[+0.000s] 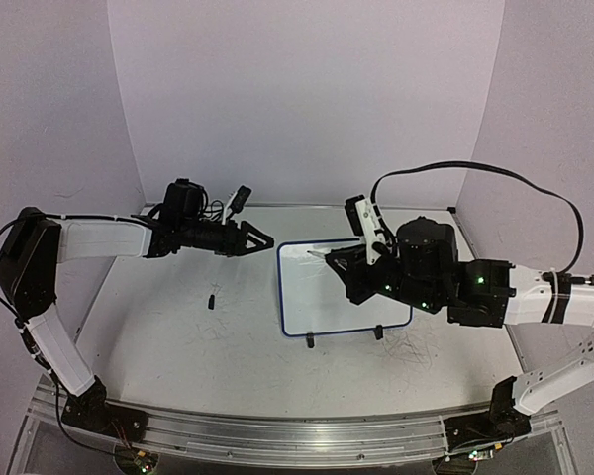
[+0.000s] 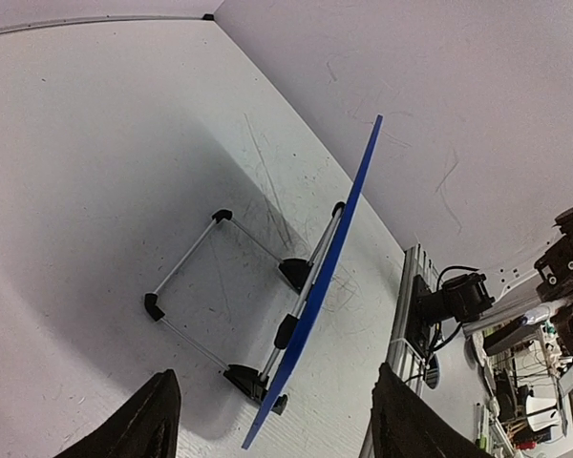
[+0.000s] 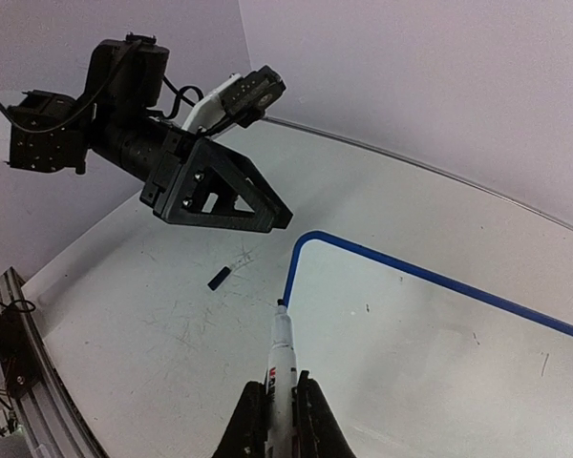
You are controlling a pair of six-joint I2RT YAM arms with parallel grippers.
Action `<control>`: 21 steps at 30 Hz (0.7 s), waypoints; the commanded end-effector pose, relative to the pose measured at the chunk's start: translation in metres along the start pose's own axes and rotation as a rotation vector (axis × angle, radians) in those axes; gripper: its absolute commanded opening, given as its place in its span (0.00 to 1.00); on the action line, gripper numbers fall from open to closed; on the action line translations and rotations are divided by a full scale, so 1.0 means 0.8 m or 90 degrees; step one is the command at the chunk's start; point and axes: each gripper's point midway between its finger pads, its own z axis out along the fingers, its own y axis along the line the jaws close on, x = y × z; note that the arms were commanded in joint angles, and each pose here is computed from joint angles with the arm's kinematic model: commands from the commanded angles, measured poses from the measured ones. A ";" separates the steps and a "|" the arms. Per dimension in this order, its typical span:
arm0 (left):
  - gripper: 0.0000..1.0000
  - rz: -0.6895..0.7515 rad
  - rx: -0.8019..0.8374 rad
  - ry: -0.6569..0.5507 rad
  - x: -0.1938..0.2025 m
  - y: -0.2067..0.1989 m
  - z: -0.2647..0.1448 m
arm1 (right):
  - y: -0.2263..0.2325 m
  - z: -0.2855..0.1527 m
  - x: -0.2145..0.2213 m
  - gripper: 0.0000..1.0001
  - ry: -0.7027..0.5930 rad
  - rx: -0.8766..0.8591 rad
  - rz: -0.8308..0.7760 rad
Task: Write a sentence on the whiteboard
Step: Hold the whiteboard at the center of the board.
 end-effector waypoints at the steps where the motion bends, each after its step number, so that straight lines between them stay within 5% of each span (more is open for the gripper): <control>1: 0.68 0.051 0.071 -0.008 -0.005 -0.037 0.007 | 0.015 0.019 -0.004 0.00 -0.011 -0.010 -0.013; 11: 0.51 0.042 0.095 0.008 0.005 -0.036 0.025 | -0.003 0.033 0.004 0.00 -0.026 0.049 -0.046; 21: 0.38 0.043 0.120 0.022 0.011 -0.039 0.036 | 0.004 0.048 0.013 0.00 -0.022 0.041 -0.194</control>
